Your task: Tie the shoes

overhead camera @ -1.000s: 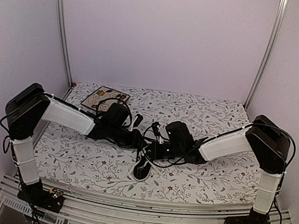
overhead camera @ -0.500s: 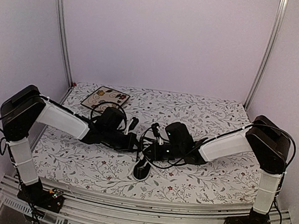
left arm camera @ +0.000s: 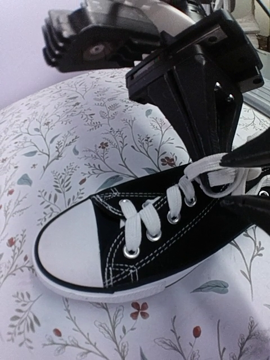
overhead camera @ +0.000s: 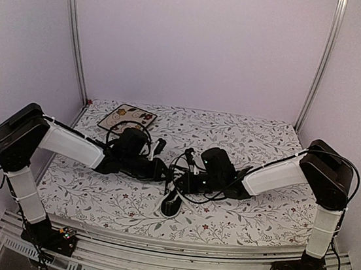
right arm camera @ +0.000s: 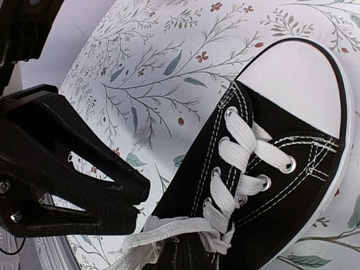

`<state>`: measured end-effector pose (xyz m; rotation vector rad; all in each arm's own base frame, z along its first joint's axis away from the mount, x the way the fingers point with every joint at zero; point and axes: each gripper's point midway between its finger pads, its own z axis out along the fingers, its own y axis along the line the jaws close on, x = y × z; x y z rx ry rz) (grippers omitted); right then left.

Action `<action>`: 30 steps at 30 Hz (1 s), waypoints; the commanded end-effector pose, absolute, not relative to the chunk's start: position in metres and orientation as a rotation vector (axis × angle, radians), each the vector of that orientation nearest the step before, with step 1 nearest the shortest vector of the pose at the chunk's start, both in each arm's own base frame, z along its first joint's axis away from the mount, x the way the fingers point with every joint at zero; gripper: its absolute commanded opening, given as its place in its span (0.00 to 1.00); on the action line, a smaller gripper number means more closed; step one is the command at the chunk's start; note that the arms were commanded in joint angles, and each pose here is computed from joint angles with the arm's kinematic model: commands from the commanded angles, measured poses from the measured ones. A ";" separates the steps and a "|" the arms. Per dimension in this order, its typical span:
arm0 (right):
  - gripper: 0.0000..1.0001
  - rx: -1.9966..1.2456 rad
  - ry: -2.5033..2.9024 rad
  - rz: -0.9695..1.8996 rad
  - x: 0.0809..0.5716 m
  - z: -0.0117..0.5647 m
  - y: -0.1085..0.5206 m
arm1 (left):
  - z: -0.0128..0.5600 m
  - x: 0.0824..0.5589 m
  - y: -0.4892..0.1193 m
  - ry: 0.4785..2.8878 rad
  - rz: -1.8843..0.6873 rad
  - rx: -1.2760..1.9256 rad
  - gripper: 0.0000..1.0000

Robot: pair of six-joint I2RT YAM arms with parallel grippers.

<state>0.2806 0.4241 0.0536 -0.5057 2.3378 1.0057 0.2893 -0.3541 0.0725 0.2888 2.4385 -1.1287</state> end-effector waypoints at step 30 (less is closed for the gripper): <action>0.36 -0.502 2.312 0.987 0.269 0.072 0.405 | 0.075 0.289 -0.362 2.506 -0.987 0.531 0.53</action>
